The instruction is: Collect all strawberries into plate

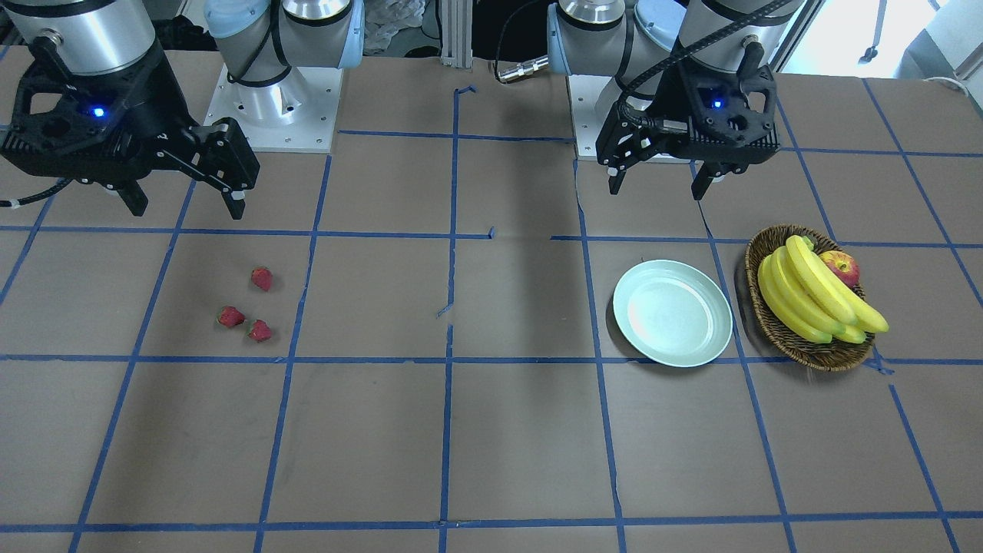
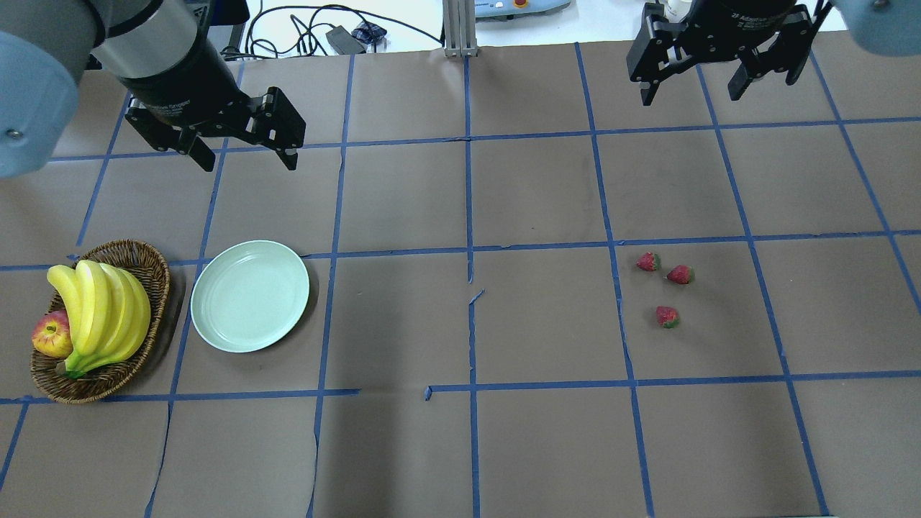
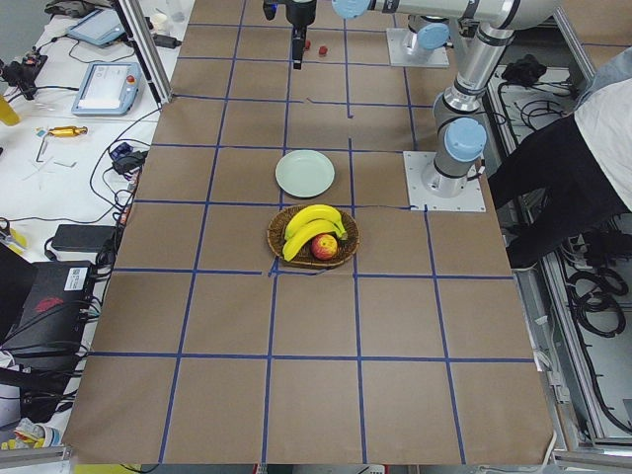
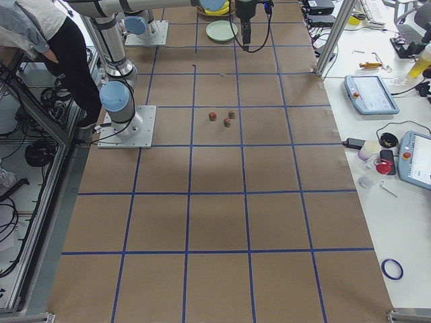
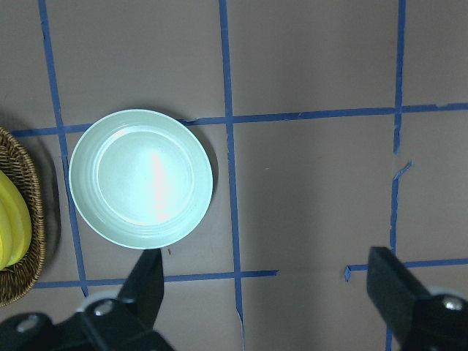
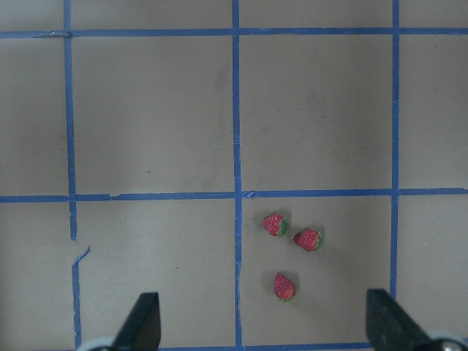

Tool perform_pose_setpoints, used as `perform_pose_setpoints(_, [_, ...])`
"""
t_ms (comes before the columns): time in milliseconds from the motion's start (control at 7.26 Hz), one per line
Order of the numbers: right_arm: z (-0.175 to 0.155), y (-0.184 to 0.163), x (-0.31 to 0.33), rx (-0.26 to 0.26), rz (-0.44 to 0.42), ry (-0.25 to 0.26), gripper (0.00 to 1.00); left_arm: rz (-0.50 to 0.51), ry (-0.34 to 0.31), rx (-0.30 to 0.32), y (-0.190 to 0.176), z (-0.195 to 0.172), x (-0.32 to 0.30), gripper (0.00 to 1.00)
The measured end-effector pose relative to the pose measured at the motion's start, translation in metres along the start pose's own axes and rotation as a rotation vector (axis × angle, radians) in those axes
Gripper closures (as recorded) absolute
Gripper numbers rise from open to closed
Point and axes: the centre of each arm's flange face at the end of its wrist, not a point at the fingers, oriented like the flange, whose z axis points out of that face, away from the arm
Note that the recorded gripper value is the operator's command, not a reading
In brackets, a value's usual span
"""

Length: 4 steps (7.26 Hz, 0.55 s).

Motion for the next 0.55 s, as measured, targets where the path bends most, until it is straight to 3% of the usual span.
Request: perform_pose_setpoints(551, [0.0016,0.0006,-0.0005,-0.005,-0.001,-0.004,0.00,0.001,0.000,-0.001,0.0012,0.0005,0.0000,0.00])
